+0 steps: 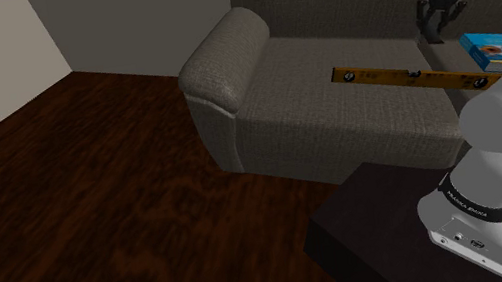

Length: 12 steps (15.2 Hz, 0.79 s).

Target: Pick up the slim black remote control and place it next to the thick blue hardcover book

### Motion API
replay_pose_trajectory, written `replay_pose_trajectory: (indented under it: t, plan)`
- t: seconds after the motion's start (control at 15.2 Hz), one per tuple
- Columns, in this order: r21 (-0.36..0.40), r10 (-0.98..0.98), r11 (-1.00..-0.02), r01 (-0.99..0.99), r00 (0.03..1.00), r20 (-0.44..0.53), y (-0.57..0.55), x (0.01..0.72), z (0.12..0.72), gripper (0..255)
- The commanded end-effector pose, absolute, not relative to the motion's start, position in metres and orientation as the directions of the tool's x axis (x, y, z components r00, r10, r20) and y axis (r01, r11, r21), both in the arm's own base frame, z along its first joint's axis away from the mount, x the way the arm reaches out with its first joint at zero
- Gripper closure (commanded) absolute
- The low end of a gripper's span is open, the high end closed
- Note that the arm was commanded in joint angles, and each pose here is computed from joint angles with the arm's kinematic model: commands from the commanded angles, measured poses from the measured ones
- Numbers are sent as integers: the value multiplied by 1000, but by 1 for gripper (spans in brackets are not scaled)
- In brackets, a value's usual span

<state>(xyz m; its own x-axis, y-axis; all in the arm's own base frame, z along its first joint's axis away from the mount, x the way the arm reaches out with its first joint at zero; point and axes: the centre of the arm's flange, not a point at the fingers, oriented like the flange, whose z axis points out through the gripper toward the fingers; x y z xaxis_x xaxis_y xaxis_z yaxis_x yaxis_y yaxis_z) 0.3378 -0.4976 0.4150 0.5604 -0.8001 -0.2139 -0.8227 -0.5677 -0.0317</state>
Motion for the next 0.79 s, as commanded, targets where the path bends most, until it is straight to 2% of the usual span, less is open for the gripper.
replay_pose_trajectory:
  t: [0.0,0.73]
  plan:
    - [-32,-799,-569,-821,562,-214,-500,332,407,255]
    - [-32,-799,-569,-821,562,-214,-500,332,349,255]
